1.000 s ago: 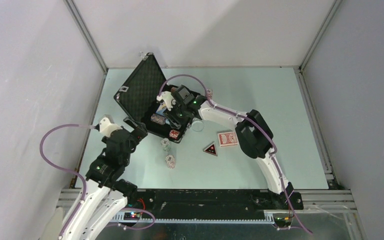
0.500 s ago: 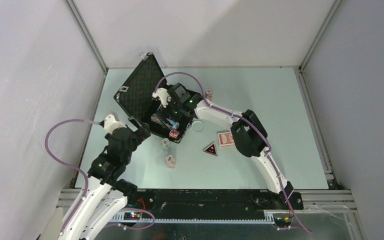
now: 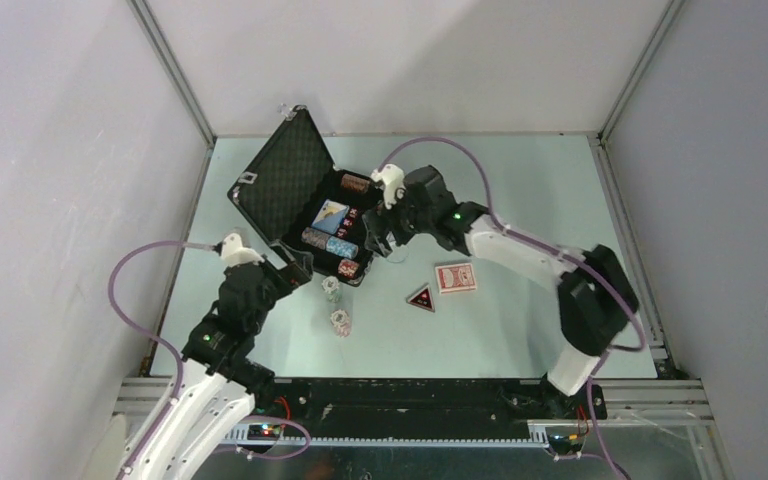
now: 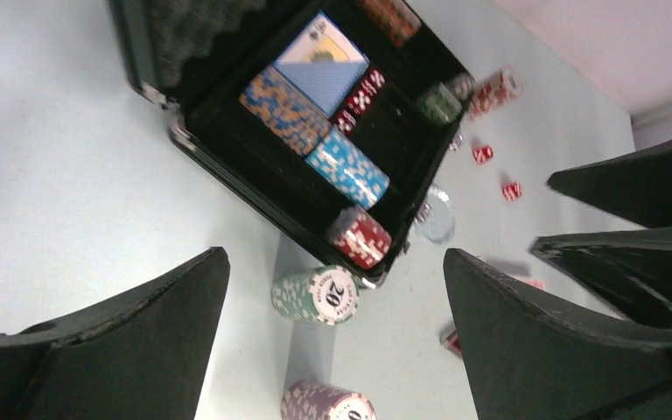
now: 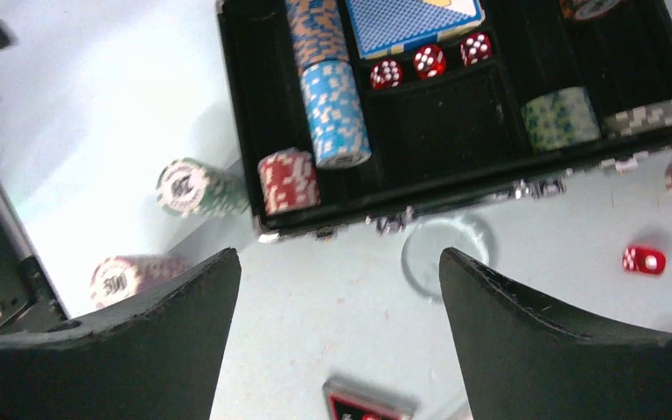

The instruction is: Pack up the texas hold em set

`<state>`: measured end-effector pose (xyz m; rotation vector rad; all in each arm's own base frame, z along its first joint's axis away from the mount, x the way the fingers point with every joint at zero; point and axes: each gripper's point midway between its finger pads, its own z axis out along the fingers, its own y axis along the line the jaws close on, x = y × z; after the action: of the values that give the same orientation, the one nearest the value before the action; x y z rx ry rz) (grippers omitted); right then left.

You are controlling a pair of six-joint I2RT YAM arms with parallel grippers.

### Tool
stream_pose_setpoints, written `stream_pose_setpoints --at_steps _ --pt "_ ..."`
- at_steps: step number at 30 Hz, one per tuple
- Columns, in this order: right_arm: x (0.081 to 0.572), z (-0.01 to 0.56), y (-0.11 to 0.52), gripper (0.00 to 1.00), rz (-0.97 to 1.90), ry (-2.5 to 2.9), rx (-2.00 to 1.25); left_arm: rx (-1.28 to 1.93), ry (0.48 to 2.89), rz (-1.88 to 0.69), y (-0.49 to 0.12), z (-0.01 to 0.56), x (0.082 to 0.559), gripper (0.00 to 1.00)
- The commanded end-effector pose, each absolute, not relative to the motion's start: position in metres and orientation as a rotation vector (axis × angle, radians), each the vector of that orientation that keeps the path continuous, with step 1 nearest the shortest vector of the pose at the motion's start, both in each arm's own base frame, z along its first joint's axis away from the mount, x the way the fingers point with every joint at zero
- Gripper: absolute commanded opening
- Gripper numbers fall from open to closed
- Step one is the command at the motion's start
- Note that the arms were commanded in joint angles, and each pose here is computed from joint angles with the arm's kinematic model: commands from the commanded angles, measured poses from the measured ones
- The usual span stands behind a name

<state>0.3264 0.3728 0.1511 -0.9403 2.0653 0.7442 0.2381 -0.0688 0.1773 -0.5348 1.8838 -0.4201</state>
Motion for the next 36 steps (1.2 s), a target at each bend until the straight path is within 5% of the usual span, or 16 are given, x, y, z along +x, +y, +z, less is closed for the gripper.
stream_pose_setpoints --at_steps 1,13,36 --pt "0.306 0.177 0.350 0.86 0.745 2.024 -0.841 -0.336 1.943 -0.578 -0.108 0.174 0.239 1.00" --pt "0.232 0.161 0.317 0.86 0.703 1.980 -0.645 -0.296 2.030 -0.516 -0.121 0.130 0.230 1.00" --pt "0.174 0.125 0.432 0.89 0.737 1.914 -0.732 -0.516 1.935 -0.346 -0.064 0.120 0.210 1.00"
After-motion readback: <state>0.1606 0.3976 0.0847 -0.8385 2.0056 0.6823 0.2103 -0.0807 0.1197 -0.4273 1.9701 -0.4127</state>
